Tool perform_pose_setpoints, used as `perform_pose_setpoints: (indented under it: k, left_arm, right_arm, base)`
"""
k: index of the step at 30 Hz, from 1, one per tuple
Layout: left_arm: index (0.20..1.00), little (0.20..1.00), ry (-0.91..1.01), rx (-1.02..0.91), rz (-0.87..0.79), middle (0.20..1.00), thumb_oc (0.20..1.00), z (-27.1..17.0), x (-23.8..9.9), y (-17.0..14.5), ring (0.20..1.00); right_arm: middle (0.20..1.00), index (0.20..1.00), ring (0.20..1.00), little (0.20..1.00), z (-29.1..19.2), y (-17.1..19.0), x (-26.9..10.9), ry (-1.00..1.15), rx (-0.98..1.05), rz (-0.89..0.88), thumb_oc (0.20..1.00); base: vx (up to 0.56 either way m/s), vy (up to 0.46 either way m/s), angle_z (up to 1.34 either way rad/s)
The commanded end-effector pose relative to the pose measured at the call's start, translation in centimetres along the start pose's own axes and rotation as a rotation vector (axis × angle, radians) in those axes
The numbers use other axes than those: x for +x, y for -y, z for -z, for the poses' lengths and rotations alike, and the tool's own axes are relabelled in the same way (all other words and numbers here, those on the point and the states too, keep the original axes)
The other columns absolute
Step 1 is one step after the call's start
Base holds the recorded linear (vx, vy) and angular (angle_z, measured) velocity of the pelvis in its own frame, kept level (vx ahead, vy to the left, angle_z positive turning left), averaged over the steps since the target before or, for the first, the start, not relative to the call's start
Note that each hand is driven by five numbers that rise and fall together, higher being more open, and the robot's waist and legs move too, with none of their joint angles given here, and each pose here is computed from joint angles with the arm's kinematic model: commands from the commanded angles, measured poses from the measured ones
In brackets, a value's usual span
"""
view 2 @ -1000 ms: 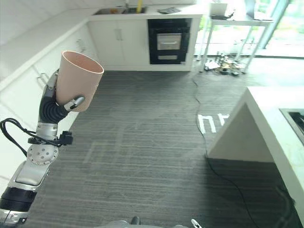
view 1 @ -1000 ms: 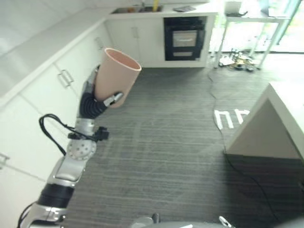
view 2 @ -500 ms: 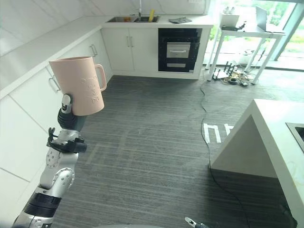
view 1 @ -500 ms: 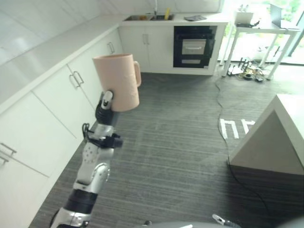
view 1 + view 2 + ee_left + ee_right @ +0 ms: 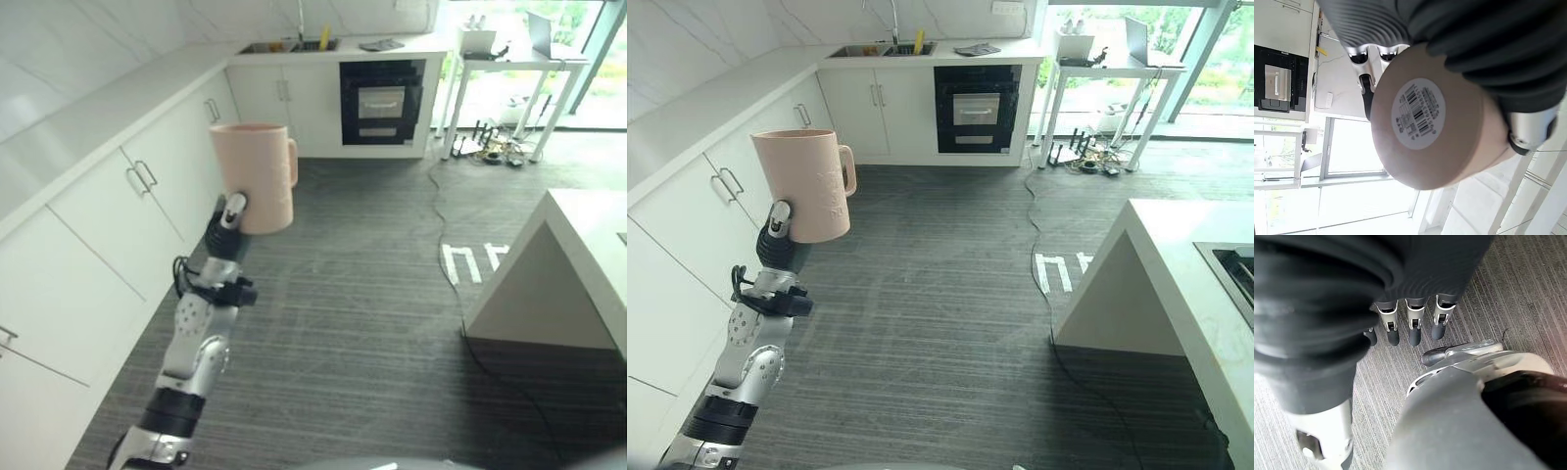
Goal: Place the dishes in the dishwasher.
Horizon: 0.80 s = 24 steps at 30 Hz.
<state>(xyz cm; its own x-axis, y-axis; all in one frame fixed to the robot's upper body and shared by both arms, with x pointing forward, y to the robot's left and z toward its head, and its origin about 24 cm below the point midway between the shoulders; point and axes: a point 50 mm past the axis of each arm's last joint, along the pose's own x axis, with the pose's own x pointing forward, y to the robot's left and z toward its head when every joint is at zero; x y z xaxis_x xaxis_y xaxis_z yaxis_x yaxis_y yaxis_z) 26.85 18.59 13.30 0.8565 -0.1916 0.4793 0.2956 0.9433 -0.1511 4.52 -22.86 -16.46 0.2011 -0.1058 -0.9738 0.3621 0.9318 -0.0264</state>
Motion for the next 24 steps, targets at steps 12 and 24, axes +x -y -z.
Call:
perform_pose_setpoints:
  k: [12, 24]
  left_arm:
    - [0.2, 0.2, 0.039, 0.234, -0.168, 0.2, 0.2, 0.1, 1.1, -2.2, 0.2]
    - [0.2, 0.2, 0.028, 0.173, -0.11, 0.2, 0.2, 0.0, -0.3, -1.3, 0.2]
  right_arm:
    - [1.0, 1.0, 1.0, 1.0, -3.0, 0.4, 0.1, 0.098, 0.006, -0.219, 1.0]
    - [1.0, 1.0, 1.0, 1.0, -1.3, 2.1, 0.0, 0.046, -0.007, -0.128, 1.0]
  base:
    - [0.05, -0.049, 0.03]
    - [0.31, 0.163, 0.1]
